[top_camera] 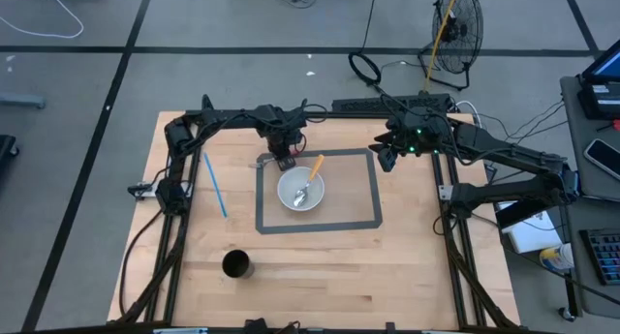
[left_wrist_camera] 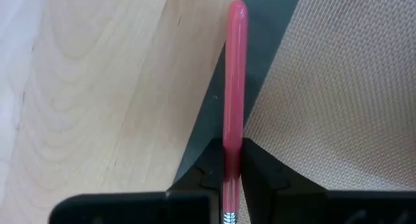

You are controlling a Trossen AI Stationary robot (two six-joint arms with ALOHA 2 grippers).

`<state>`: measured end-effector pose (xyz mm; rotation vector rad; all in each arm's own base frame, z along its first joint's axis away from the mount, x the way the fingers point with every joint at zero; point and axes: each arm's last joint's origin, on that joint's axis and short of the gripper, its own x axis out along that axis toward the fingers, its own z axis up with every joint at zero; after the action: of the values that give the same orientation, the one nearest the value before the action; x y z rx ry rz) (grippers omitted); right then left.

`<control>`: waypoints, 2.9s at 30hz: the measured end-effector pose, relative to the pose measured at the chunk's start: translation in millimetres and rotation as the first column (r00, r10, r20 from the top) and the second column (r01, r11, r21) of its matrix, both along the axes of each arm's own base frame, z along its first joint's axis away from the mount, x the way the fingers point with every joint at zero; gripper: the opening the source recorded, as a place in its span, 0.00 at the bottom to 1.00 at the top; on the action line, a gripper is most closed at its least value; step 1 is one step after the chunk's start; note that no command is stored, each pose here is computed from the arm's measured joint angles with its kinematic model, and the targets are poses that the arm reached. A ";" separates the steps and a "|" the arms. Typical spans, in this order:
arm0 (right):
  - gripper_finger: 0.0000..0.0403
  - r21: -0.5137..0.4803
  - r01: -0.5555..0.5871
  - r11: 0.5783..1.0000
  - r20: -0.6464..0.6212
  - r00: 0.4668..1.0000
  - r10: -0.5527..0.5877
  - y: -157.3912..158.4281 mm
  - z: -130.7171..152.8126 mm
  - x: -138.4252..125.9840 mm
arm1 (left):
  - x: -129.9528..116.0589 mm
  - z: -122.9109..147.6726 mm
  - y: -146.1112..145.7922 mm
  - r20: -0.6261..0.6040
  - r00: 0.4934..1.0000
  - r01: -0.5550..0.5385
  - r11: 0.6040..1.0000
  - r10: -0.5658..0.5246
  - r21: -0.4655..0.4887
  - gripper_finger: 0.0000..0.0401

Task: Pick & Place Utensil
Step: Put the pink fork into the bowl on the table mat

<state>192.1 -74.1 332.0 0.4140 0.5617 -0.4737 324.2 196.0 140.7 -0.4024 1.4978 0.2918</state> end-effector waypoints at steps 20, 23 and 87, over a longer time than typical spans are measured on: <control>0.37 -0.001 0.001 1.000 0.000 1.000 -0.001 0.0 0.0 0.0 | -2.1 12.5 0.0 0.038 0.998 -0.051 0.998 0.049 0.036 0.07; 0.37 -0.001 0.001 1.000 0.000 1.000 -0.001 -0.1 -0.1 0.1 | -4.8 26.2 2.6 0.083 0.994 -0.078 0.996 0.073 0.054 0.07; 0.35 -0.320 -0.059 0.946 0.217 0.967 0.133 14.5 14.3 -52.4 | 0.0 82.6 -110.3 0.922 0.283 -0.287 0.941 0.264 -0.181 0.07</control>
<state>139.7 -59.6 346.3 0.1357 0.2674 -0.4032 324.2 85.7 223.3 -0.6739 0.2104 0.2646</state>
